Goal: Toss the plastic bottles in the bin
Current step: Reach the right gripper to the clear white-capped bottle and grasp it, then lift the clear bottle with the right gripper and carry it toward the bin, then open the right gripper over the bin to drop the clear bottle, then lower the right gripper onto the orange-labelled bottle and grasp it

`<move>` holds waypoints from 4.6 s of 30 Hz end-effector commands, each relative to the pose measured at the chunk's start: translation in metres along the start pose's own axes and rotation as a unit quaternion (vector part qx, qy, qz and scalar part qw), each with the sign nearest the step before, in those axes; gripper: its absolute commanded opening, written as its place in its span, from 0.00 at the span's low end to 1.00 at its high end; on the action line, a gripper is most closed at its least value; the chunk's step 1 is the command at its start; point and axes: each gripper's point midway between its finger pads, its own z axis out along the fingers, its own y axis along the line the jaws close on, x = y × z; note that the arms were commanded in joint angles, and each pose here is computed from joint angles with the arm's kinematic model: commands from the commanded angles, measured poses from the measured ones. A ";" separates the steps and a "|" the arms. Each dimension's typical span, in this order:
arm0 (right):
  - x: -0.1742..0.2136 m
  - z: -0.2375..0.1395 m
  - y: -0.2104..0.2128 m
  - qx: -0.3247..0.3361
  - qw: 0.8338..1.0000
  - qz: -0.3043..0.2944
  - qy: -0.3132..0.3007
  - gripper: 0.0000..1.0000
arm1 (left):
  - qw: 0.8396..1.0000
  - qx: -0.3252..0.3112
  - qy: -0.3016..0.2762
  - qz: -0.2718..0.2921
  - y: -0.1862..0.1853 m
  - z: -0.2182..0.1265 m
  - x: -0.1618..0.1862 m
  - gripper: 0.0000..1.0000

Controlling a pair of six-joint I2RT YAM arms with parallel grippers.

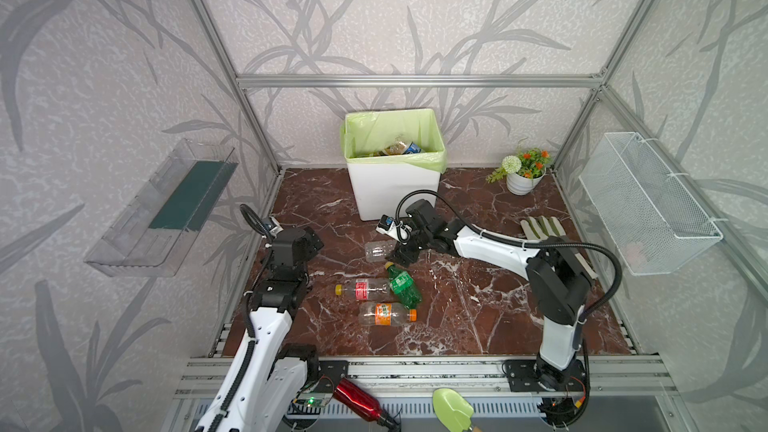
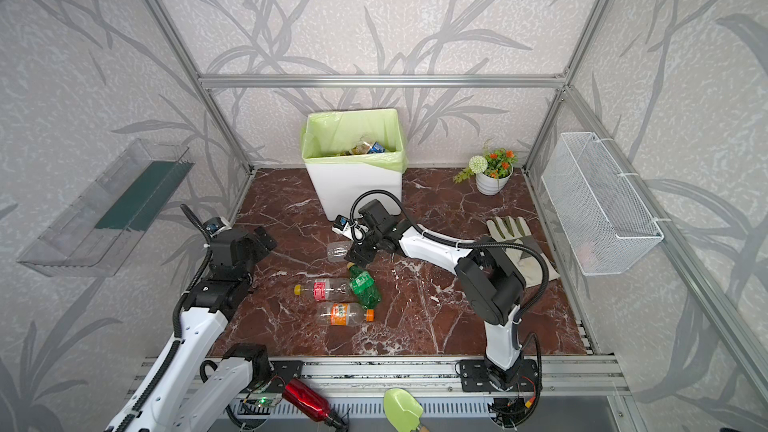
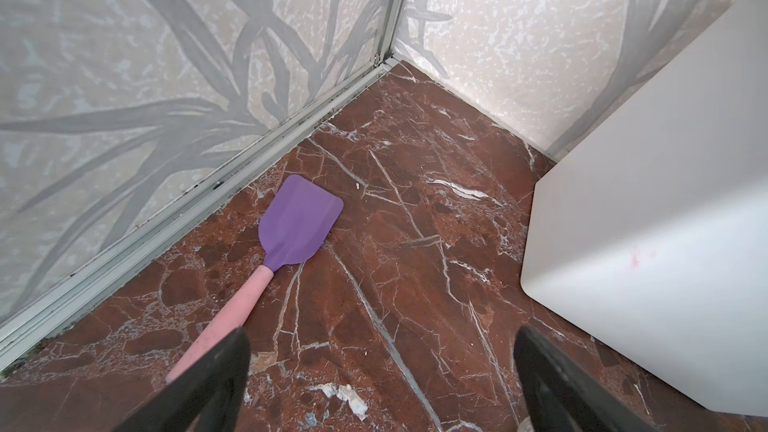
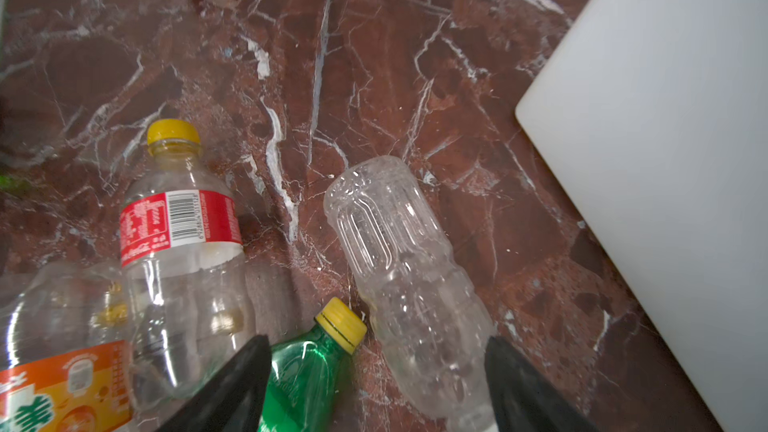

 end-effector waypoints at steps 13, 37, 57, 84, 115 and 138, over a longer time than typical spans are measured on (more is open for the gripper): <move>0.004 0.055 -0.011 0.004 0.991 -0.092 0.094 0.76 | 0.999 -0.013 0.028 -0.010 0.008 0.009 0.021 0.99; 0.061 -0.014 -0.083 0.144 0.973 0.012 0.181 0.56 | 0.999 -0.009 0.037 -0.006 0.007 0.014 0.027 0.99; 0.121 -0.040 -0.096 0.142 0.949 0.082 0.270 0.76 | 0.999 -0.002 0.046 -0.006 0.002 0.017 0.030 0.99; 0.058 -0.104 -0.089 0.132 0.970 0.132 0.153 0.49 | 0.999 -0.008 0.033 -0.006 0.007 0.014 0.027 0.99; -0.214 -0.240 -0.196 0.177 0.919 0.134 -0.325 0.65 | 0.997 0.026 0.066 0.016 -0.010 0.026 0.040 0.99; -0.139 -0.319 -0.050 0.166 0.912 0.073 -0.369 0.96 | 0.998 0.018 0.056 0.012 -0.003 0.022 0.040 0.99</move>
